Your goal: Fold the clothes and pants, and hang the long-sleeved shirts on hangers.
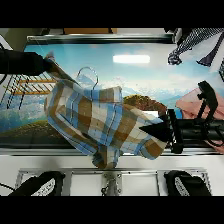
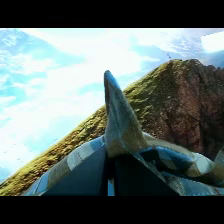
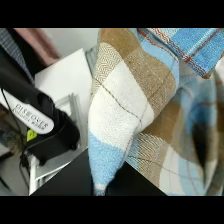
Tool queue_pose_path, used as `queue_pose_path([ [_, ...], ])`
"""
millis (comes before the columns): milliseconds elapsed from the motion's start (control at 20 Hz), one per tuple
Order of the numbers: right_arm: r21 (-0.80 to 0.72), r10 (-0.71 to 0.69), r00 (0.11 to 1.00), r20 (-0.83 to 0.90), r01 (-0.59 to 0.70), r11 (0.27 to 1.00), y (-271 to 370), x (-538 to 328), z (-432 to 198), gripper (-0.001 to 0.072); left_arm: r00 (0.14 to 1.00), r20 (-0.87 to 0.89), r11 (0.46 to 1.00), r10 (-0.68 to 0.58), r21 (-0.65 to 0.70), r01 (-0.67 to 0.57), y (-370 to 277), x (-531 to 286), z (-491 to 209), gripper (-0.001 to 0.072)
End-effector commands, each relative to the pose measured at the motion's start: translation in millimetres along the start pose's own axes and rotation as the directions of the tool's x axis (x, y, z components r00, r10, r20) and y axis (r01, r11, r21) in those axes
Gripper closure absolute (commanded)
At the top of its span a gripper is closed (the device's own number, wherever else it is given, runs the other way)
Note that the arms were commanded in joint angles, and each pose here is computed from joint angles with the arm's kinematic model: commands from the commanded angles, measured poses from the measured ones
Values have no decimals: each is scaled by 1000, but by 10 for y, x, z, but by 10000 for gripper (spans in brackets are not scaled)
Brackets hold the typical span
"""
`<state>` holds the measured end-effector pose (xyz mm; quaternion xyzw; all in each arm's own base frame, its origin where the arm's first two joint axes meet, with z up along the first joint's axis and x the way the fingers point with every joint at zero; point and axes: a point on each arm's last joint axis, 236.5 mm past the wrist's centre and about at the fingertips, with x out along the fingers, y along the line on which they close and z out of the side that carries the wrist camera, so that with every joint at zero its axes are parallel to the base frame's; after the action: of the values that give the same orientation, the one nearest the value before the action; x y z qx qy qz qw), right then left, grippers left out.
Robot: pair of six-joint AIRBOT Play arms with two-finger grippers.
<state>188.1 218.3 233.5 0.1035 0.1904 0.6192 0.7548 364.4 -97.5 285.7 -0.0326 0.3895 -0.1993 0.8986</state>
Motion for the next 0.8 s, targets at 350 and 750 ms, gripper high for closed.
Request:
queue_pose_path([
  [350,-47,0,999,48,2,999,42,8,174,703,999,-15,999,-47,13,47,-122,73,130,693],
  [750,-40,1,998,70,2,999,43,10,225,703,987,-6,986,-161,-37,161,-234,328,245,15],
])
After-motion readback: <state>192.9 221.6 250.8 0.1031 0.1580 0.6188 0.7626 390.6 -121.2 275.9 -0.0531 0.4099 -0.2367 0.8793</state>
